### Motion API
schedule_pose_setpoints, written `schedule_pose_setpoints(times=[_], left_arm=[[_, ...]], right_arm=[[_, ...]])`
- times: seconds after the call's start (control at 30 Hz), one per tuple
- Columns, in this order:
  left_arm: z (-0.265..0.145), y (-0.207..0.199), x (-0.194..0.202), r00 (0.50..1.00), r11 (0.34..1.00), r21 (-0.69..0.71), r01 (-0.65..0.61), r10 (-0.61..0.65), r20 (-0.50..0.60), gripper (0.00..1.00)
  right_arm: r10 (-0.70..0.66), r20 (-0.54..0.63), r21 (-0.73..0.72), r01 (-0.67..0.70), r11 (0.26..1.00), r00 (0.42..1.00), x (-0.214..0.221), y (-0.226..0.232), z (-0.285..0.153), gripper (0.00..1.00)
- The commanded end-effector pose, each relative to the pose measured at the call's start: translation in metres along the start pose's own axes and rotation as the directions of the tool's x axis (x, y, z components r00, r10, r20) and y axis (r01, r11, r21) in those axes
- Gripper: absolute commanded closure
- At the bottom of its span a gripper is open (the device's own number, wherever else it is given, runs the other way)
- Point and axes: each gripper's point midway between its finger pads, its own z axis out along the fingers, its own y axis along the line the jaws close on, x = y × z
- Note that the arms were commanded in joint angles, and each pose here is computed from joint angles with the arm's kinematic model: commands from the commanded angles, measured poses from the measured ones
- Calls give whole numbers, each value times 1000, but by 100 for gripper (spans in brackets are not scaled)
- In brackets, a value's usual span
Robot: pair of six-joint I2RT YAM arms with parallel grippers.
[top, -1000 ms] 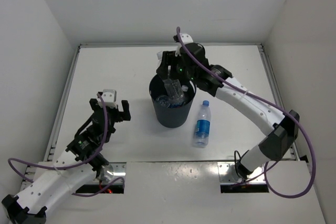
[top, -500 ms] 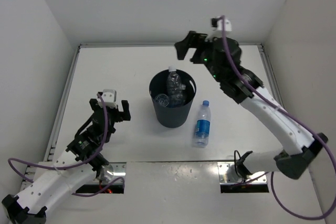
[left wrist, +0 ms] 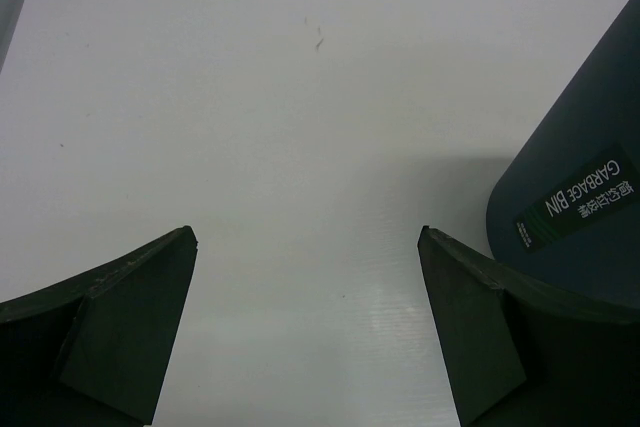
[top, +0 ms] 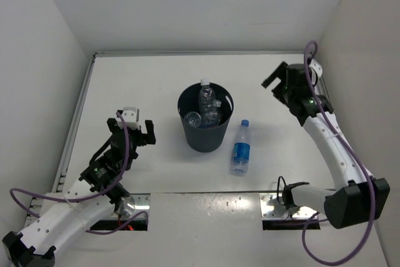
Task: Put the plastic bottles in the bin
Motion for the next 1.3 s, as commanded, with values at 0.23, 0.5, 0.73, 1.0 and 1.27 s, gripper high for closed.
schedule_pose_setpoints(times=[0.23,0.5,0.73,1.0,1.27], left_arm=[[2,-2,-5,1000,1000,0,3,-3,21,0],[2,-2,-7,1000,1000,1,-1,1,29,0],[2,-2,-7,1000,1000,1,-2,2,29,0],[2,-2,-7,1000,1000,1,-2,2,29,0],[2,-2,-7,1000,1000,1,-2,2,29,0]], right_arm=[[-78,-563,-1,93,996,823,174,-62,11,0],[-59,-750,75,174,982,658,240,-103,20,0],[-98,-808,45,227,973,580,264,-109,26,13],[-71,-813,90,246,965,578,254,-116,29,49],[-24,-611,123,124,985,792,132,-77,51,72]])
